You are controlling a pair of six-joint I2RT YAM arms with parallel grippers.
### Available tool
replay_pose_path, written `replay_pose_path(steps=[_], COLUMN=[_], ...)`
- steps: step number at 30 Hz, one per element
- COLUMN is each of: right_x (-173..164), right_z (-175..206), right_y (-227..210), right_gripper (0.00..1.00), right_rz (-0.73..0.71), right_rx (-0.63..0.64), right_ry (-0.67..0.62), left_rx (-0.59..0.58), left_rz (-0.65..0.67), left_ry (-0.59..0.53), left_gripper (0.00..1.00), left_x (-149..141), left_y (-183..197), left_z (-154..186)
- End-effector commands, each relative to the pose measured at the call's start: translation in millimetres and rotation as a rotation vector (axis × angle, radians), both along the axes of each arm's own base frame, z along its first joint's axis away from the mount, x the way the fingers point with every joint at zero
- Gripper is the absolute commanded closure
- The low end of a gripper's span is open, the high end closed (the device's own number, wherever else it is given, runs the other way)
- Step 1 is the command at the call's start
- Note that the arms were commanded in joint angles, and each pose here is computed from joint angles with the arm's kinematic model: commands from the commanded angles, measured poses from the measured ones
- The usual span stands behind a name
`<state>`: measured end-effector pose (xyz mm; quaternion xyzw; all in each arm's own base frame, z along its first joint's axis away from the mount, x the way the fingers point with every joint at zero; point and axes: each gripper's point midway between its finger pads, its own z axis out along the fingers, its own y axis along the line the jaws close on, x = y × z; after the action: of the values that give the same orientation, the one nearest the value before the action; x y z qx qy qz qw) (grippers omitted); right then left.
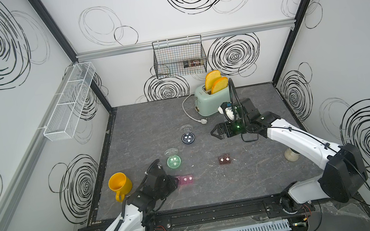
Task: Close pillboxes
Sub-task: Move the pillbox to the center of the board.
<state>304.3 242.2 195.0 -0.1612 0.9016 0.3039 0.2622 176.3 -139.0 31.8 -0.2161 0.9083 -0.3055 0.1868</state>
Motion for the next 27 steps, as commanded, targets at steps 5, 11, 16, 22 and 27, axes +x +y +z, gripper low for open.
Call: replay_pose_path(steps=[5, 11, 16, 22, 27], right_x=[-10.2, -28.9, -50.9, -62.8, -68.6], right_z=[3.4, -4.7, -21.6, -42.0, -68.7], right_y=[-5.1, 12.9, 44.6, 78.2, 92.2], right_gripper=[0.02, 0.02, 0.02, 0.02, 0.07], right_rz=[0.012, 0.063, 0.115, 0.116, 0.119], right_rx=[0.008, 0.012, 0.0, 0.022, -0.024], right_ry=[-0.004, 0.023, 0.062, 0.141, 0.215], left_rx=[-0.032, 0.005, 0.001, -0.003, 0.004], left_rz=[-0.011, -0.055, -0.1, -0.172, -0.193], left_ry=[-0.034, -0.055, -0.091, -0.124, -0.148], left_gripper=[0.69, 0.68, 0.68, 0.65, 0.59], left_x=[5.9, 17.3, 30.1, 37.5, 37.8], left_y=[-21.2, -32.3, -46.7, -63.1, -58.3], left_z=[3.6, 3.4, 10.1, 23.1, 32.1])
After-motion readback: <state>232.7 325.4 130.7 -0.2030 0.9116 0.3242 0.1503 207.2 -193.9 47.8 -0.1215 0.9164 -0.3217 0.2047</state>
